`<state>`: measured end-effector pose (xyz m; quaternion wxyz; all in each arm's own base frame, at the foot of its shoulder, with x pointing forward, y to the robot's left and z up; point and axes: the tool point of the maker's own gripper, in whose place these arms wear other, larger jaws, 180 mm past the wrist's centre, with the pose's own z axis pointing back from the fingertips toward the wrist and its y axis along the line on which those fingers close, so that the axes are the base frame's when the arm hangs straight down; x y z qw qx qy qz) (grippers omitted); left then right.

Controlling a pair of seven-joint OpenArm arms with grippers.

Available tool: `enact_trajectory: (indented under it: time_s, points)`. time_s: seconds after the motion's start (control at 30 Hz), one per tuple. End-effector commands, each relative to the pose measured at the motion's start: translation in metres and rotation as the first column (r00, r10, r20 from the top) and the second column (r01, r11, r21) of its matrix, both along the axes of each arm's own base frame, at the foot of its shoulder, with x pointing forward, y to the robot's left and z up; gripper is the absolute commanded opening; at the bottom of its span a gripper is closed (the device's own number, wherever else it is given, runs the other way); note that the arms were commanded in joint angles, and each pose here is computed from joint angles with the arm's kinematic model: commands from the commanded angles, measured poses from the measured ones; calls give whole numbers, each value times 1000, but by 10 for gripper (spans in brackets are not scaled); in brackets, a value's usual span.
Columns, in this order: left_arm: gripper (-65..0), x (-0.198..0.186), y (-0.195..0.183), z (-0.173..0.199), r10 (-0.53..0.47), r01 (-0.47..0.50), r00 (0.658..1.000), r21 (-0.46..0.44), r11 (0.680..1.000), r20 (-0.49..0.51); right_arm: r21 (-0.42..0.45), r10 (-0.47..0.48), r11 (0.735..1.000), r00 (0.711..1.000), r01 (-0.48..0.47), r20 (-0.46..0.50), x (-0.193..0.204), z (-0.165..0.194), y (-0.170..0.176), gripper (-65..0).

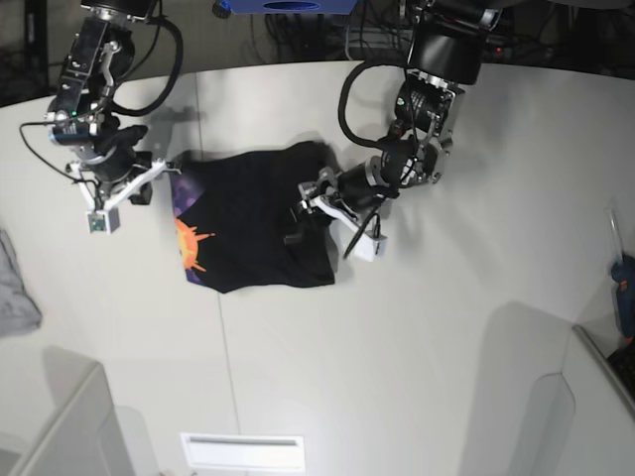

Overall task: Fold the T-shirt properly
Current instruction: 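Grasp the shirt with the left gripper and flip it over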

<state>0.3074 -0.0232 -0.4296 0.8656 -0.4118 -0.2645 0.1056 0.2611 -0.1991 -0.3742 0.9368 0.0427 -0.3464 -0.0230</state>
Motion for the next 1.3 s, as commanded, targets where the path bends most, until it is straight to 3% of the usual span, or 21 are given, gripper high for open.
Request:
enact_trajectory:
  time_s: [0.0, 0.4, 0.53, 0.77, 1.07, 1.17, 1.27]
  points:
    - [-295, -5, 2, -9, 4, -2, 999, 39, 999, -44, -7, 5, 1000, 998, -4, 55, 9, 13, -2, -650]
    - [-650, -5, 3, -15, 35, -29, 996, 68, 997, -79, -7, 5, 1000, 999, -4, 53, 8, 13, -2, -650]
    - [-650, -6, 2, -15, 26, -20, 996, 69, 997, -84, -13, 5, 1000, 999, -4, 49, 6, 12, -4, -650]
    - [-650, -6, 11, -12, -79, 94, 987, 104, 990, -142, -29, -72, 997, 996, 73, 55, 0, 17, -29, -650]
    - [-650, 7, 39, 2, -195, 231, 961, 181, 956, -195, -42, -121, 992, 992, 122, 19, -19, 8, -45, -650]
    - [-650, 11, 40, 7, -284, 328, 939, 256, 909, -194, -22, -145, 989, 989, 145, 12, -24, 5, -44, -650]
    - [-650, 12, 35, 10, -394, 437, 899, 348, 829, -191, -11, -181, 984, 984, 180, -1, -32, 1, -47, -650]
